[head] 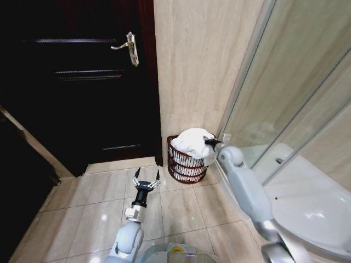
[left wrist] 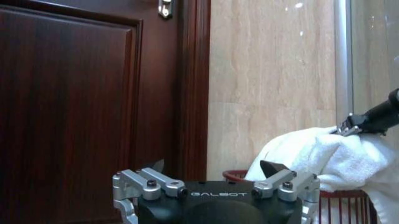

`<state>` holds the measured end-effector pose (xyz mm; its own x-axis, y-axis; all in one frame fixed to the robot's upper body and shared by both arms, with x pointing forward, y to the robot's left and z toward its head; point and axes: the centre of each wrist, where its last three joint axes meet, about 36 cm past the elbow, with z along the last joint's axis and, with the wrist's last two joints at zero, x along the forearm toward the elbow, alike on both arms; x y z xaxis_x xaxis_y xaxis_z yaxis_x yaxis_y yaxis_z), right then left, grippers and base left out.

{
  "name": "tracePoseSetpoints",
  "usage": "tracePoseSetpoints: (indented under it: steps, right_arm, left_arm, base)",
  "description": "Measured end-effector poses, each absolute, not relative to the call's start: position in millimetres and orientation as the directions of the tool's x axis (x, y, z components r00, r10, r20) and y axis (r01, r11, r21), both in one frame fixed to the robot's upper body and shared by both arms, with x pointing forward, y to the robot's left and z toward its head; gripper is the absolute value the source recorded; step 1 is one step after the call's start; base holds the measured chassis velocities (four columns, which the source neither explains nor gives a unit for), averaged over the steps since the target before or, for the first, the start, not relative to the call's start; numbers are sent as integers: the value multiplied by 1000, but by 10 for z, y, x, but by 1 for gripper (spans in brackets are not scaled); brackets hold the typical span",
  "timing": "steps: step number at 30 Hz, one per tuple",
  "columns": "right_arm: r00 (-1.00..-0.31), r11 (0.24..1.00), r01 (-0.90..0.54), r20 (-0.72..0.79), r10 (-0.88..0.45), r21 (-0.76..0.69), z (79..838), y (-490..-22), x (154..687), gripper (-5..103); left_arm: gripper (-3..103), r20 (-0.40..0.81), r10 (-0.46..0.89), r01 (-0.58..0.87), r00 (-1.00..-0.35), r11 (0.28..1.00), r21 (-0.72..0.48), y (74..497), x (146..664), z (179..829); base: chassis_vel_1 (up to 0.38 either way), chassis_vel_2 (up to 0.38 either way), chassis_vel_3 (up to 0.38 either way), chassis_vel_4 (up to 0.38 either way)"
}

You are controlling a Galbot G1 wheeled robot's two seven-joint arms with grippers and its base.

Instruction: Discard the used towel into the hamper.

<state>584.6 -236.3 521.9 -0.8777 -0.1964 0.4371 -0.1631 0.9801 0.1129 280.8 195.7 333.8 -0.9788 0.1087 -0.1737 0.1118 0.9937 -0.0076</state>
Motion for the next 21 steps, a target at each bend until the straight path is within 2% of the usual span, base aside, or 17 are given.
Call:
tracePoseSetpoints:
  steps: [11,21]
  right_arm:
    - [-798,976,-193,563,-214,98,4672,-2182,6088,15]
    - [-781,978,-182,589,-209,106,4444,-2146,6209,15]
  left_arm:
    - [100,-171,99,103,-980,995,-10,1985,2749,3297]
    - [100,-171,103,107,-980,994,-11,1979,2772,3291]
  base:
    - [0,0,0,0]
    - [0,0,0,0]
